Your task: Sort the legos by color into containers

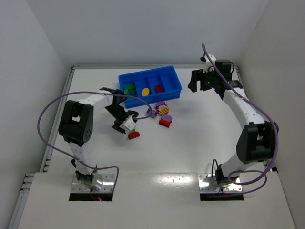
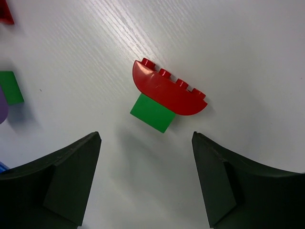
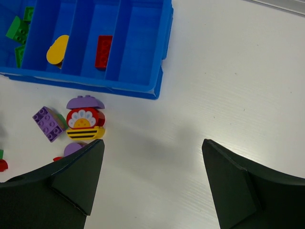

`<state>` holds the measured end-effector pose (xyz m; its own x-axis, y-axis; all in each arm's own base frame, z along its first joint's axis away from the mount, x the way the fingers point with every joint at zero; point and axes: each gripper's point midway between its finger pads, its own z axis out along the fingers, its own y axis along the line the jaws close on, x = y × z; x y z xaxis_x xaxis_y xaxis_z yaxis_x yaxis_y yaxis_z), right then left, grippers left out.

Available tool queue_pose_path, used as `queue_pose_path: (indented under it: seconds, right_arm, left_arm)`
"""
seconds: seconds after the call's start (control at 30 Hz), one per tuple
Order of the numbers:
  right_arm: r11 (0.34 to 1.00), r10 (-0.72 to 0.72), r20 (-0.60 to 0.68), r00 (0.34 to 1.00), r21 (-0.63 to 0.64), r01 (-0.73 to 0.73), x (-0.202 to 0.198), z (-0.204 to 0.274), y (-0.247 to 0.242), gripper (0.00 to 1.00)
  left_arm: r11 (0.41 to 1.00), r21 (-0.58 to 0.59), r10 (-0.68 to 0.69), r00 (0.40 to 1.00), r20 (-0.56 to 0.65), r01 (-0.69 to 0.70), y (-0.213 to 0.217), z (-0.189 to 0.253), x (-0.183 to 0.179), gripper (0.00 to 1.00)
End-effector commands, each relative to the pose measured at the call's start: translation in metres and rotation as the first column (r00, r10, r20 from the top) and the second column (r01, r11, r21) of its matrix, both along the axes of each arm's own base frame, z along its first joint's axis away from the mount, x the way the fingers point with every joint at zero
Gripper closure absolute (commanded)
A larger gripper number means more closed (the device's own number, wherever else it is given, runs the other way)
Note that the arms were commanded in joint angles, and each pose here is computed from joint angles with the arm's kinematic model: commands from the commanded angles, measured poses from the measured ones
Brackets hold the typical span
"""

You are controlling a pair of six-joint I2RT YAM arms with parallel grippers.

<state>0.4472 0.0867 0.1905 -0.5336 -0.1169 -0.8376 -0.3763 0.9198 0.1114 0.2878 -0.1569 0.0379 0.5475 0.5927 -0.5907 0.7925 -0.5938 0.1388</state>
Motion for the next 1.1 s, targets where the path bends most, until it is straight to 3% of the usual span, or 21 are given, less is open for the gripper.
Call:
queue_pose_path:
  seconds: [0.0,0.2,0.8,0.9,1.07]
  right_arm:
    - [1.000,-0.007,0.029,1.000,0.031,0.006,-0.002,0.012,-0.003,0.16]
    - [0.999,-0.009,0.019,1.000,0.035,0.008,-0.003,0.009,-0.005,0.16]
    - [0.998,-0.035,-0.005,0.999,0.051,0.035,-0.010,0.001,-0.019,0.16]
    - [0.998,-0.035,-0.006,0.999,0.051,0.035,-0.013,0.000,-0.019,0.16]
    - [0.997,-0.058,-0.012,0.998,0.058,0.058,-0.014,-0.001,-0.026,0.16]
  left_arm:
    - [0.924,-0.097,-0.334,0.903,0.272,0.371,-0.021,0.001,0.012,0.16]
    - [0.889,-0.110,-0.392,0.862,0.322,0.445,-0.023,-0.008,0.006,0.22]
    - [0.771,-0.122,-0.537,0.741,0.405,0.625,-0.042,-0.018,-0.013,0.24]
    - [0.747,-0.122,-0.557,0.714,0.424,0.654,-0.042,-0.019,-0.015,0.30]
    - [0.730,-0.128,-0.576,0.705,0.413,0.671,-0.046,-0.019,-0.023,0.48]
